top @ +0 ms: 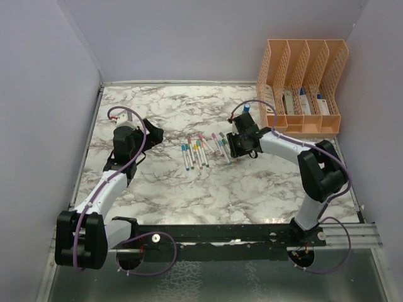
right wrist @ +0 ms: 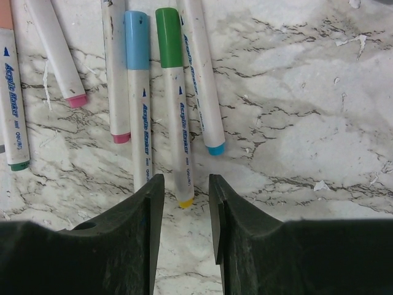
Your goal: Open the pen caps
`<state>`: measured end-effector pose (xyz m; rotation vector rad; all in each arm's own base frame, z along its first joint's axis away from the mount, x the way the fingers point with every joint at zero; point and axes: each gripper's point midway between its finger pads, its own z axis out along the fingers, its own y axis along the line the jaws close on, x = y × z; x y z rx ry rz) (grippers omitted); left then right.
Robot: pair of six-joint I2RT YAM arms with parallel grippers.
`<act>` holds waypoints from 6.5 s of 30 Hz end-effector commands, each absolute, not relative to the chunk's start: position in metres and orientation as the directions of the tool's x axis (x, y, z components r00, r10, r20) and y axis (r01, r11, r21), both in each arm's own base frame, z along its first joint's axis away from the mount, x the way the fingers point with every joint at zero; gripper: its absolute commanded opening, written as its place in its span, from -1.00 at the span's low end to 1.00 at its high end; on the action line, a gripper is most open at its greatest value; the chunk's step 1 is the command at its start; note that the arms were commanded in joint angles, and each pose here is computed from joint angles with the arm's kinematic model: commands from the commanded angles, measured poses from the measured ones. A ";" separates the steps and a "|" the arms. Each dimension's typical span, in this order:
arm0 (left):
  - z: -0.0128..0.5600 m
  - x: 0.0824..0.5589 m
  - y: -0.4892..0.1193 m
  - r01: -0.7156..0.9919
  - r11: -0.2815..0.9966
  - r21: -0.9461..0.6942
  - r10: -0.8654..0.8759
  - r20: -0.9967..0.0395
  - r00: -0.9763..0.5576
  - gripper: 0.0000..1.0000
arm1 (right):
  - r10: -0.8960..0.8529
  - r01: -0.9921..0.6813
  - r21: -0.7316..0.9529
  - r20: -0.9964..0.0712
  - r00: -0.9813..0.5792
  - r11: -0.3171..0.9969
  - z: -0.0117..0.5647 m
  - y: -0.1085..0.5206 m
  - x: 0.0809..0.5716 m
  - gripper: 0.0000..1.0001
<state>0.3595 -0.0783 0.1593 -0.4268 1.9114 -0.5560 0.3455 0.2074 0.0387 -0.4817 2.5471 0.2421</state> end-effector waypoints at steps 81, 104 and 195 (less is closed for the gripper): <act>0.170 0.381 -0.306 0.213 0.661 -0.720 -0.454 -0.609 -0.651 -0.53 | -0.302 -0.700 0.187 -0.804 -0.513 0.689 0.156 0.286 0.318 -0.97; 0.185 0.362 -0.313 0.265 0.593 -0.760 -0.457 -0.589 -0.666 -1.00 | -0.229 -0.676 0.247 -0.815 -0.532 0.694 0.157 0.303 0.333 -0.11; 0.069 0.512 0.013 -0.343 0.938 -0.047 -0.313 -0.538 -0.782 -0.11 | -0.327 -0.470 0.260 -0.446 -0.834 0.844 0.018 0.385 0.184 -0.49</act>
